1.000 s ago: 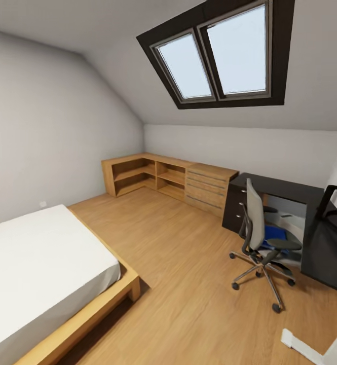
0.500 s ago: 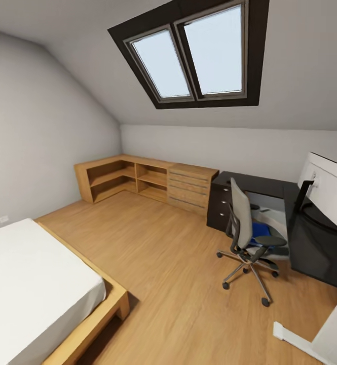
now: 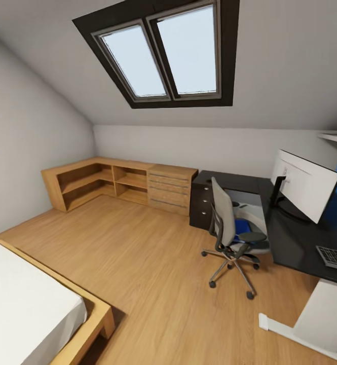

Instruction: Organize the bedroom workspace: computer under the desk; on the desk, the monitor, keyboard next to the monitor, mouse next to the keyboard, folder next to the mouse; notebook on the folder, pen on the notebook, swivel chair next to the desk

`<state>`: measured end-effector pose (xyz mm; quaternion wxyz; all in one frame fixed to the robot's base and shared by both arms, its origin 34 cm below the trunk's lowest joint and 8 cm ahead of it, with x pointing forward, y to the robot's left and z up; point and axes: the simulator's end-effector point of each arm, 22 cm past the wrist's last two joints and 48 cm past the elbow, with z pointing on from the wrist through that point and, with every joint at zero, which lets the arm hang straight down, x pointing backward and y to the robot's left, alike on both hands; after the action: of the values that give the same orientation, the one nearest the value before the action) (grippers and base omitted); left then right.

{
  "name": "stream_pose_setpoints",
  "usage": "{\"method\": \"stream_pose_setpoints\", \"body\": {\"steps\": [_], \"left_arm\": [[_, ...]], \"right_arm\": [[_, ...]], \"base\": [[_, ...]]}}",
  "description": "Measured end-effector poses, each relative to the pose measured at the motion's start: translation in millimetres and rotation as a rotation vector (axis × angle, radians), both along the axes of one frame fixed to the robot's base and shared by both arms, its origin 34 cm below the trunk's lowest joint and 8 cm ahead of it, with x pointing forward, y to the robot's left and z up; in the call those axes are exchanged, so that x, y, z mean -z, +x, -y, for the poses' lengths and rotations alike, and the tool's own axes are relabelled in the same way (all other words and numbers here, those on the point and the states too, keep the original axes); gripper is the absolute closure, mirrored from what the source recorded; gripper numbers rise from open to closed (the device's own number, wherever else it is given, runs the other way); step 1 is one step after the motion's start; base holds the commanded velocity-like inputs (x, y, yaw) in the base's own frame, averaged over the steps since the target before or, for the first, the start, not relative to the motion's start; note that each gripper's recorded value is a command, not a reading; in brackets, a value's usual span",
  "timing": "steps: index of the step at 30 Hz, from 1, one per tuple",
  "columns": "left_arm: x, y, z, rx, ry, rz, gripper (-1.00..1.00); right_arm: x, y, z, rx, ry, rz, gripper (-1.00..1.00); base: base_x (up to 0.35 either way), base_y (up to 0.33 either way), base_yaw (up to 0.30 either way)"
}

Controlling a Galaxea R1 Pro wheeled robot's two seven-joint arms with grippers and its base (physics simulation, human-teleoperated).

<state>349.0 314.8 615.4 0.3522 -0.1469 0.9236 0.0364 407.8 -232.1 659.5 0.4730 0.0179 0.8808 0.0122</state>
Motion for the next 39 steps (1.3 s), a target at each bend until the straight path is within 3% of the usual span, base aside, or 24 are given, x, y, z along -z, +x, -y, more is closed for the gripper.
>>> {"method": "stream_pose_setpoints", "body": {"steps": [16, 39], "left_arm": [[-0.7, 0.5, -0.3, -0.001, 0.001, 0.004, -1.0], [1.9, -3.6, -0.3, 0.0, 0.002, -0.008, -1.0]], "right_arm": [[0.5, -0.8, 0.1, 0.0, 0.0, -0.002, -1.0], [3.9, -4.5, -0.3, 0.001, 0.001, -0.015, -1.0]], "base": [[0.016, 0.006, -0.3], [0.251, 0.202, -0.245]]}}
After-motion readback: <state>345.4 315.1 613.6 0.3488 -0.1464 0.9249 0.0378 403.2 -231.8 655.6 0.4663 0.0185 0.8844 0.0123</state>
